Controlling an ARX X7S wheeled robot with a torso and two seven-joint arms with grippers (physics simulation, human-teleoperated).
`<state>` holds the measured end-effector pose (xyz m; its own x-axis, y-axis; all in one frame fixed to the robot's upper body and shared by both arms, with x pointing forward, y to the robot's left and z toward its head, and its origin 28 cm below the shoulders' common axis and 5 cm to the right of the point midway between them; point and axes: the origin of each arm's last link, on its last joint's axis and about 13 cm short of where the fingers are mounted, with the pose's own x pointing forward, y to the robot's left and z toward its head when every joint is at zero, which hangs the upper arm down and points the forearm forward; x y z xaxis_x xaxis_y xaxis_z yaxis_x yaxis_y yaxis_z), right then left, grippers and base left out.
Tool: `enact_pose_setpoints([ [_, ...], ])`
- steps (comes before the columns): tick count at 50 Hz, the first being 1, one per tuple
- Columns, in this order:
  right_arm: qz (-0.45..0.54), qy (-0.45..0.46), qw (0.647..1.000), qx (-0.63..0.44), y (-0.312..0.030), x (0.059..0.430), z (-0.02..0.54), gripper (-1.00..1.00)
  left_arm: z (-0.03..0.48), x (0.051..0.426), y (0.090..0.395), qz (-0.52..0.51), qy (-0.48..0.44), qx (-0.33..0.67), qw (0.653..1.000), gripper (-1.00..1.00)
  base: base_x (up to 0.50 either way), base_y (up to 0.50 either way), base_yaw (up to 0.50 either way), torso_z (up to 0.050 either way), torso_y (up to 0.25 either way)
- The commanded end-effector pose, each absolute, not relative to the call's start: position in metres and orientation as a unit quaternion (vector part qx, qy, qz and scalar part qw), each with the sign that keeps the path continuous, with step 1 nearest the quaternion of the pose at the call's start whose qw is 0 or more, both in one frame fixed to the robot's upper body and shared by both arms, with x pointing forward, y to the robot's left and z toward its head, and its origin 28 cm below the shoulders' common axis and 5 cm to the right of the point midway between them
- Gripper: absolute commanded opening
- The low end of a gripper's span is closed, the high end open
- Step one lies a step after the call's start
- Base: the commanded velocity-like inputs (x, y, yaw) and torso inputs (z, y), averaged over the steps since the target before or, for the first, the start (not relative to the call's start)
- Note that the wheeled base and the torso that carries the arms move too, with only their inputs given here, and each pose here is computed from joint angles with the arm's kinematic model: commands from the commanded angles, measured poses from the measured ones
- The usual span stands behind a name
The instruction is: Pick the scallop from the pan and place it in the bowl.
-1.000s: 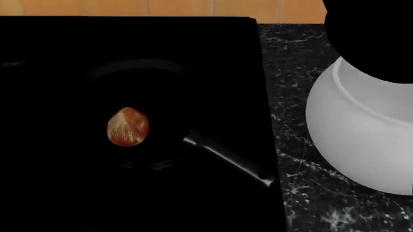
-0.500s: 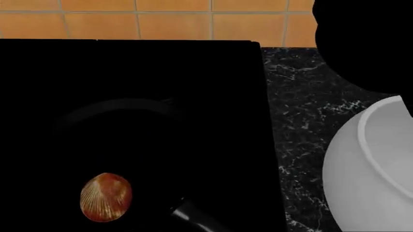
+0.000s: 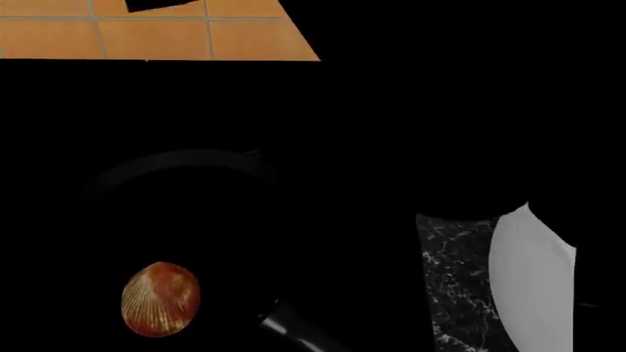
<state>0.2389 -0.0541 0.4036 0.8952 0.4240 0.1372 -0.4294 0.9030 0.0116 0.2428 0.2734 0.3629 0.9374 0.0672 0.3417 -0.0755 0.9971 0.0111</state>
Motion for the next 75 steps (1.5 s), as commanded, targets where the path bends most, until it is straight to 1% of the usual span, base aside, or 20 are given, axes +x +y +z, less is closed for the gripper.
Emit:
enact_pose_setpoints([
  [1,0.318,-0.001,0.948,-0.005,-0.02,0.223,0.391,1.0,0.363,0.239,0.277,0.046,-0.174,0.01,0.984,1.0,0.0,0.0,0.0,0.0,0.0],
  [13,0.392,0.079,0.916,-0.035,0.008,0.216,0.348,1.0,0.361,0.239,0.279,0.051,-0.171,0.011,0.984,1.0,0.0,0.0,0.0,0.0,0.0],
  [18,0.392,0.12,0.91,-0.065,0.014,0.21,0.328,1.0,0.356,0.242,0.281,0.053,-0.167,0.008,0.984,1.0,0.0,0.0,0.0,0.0,0.0],
  [25,0.389,0.145,0.905,-0.093,0.014,0.202,0.316,1.0,0.353,0.241,0.283,0.055,-0.165,0.006,0.985,1.0,0.0,0.0,0.0,0.0,0.0],
  [31,0.381,0.164,0.905,-0.097,0.011,0.204,0.307,1.0,0.352,0.242,0.284,0.057,-0.163,0.007,0.985,1.0,0.0,0.0,0.0,0.0,0.0],
  [50,0.375,0.182,0.903,-0.102,-0.003,0.2,0.291,1.0,0.349,0.248,0.28,0.053,-0.158,0.013,0.986,1.0,0.0,0.0,0.0,0.0,0.0],
  [67,0.354,0.181,0.913,-0.093,-0.018,0.206,0.29,1.0,0.344,0.255,0.278,0.051,-0.153,0.014,0.987,1.0,0.0,0.0,0.0,0.0,0.0],
  [75,0.343,0.188,0.916,-0.09,-0.022,0.215,0.287,1.0,0.344,0.256,0.278,0.051,-0.152,0.015,0.987,1.0,0.0,0.0,0.0,0.0,0.0],
])
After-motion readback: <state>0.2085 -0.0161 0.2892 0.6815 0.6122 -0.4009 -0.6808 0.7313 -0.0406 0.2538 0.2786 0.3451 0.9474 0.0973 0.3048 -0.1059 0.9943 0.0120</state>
